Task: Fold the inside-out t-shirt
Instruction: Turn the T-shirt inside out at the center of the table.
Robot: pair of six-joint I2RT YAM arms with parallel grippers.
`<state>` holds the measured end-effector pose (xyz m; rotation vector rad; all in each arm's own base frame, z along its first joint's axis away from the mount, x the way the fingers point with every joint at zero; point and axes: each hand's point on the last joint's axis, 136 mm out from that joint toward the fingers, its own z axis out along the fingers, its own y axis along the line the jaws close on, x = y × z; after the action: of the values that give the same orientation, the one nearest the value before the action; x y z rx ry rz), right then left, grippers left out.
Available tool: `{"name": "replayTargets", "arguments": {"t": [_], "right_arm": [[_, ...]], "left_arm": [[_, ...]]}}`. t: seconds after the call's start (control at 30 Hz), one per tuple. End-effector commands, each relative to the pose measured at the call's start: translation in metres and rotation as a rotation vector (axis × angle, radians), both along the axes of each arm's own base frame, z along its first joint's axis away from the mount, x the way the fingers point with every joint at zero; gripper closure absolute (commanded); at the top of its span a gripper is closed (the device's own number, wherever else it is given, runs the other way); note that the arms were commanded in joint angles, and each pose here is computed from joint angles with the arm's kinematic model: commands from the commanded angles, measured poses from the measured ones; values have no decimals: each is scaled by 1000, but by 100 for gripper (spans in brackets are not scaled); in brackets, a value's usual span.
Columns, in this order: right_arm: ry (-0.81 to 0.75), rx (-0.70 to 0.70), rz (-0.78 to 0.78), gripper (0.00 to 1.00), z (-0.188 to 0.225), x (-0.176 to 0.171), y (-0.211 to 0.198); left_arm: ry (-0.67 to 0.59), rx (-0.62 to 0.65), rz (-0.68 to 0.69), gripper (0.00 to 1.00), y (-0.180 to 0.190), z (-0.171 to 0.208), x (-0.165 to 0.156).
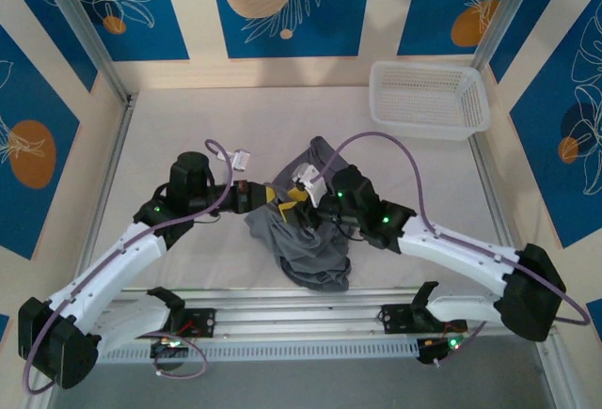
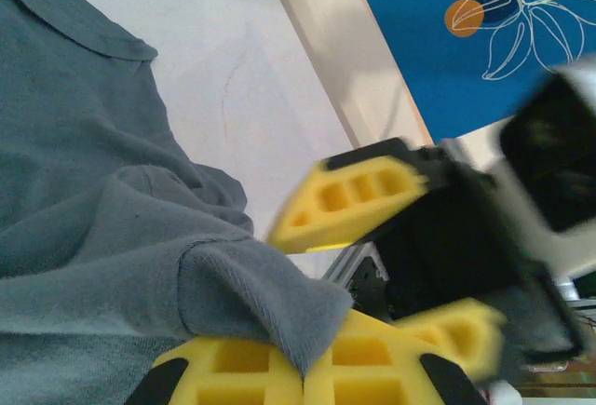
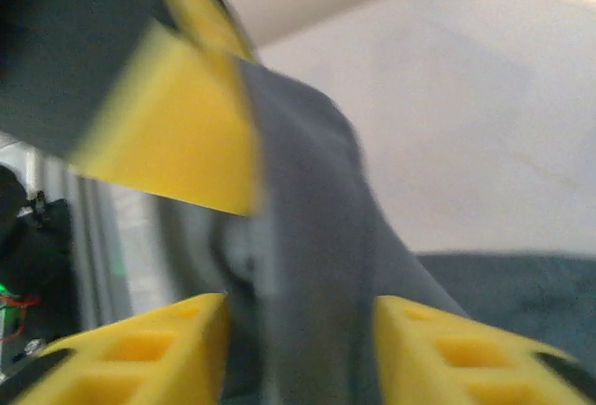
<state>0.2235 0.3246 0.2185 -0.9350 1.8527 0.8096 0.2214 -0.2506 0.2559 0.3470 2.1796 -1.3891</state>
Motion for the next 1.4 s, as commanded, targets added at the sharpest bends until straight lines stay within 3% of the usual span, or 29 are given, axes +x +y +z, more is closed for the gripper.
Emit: {"name": "replayTargets", "arguments": {"t": [0.0,0.03,0.1,0.13,0.17,0.2,0.23,0.33,0.5,0.6,0.67,0.77,0.9,1.07,1.2,1.37], "right_arm": [[-57,-23,-146,83,1,28,-15],[-47,-27,-142,89,-2,27,-16],[-6,-43,-107,87,-17,17,-15],[17,-53,-98,80,-24,14,-15],[45,-68,-85,65,-33,8,-14],[63,-75,-76,60,-37,4,-13],[78,-70,-59,62,-37,-1,-11],[147,19,23,96,-18,-18,-1],[396,474,207,100,81,-35,-8],[438,622,298,100,118,-43,-20],[448,609,342,100,124,-50,-20],[486,558,268,100,109,-42,-22],[512,555,196,100,96,-28,-27],[536,537,130,100,85,-17,-30],[564,530,97,100,81,-12,-30],[593,525,86,100,80,-11,-27]], "left_arm": [[-70,-7,-23,100,0,20,-7],[-71,-2,-21,100,1,20,-7],[-81,0,-19,100,2,21,-8],[-83,-2,-19,100,2,22,-8],[-86,-3,-19,100,2,22,-8],[-87,-3,-19,100,2,22,-7],[-90,-3,-17,100,2,23,-6],[-113,32,8,100,4,19,0],[-98,290,180,100,33,-37,39],[-63,255,147,85,20,-56,47],[-49,211,139,69,14,-59,48],[-61,206,147,52,18,-54,42],[-163,229,184,44,39,-26,24],[-228,146,192,55,50,11,-5],[-182,3,104,65,26,32,-19],[-121,40,10,62,-15,25,-19]]}}
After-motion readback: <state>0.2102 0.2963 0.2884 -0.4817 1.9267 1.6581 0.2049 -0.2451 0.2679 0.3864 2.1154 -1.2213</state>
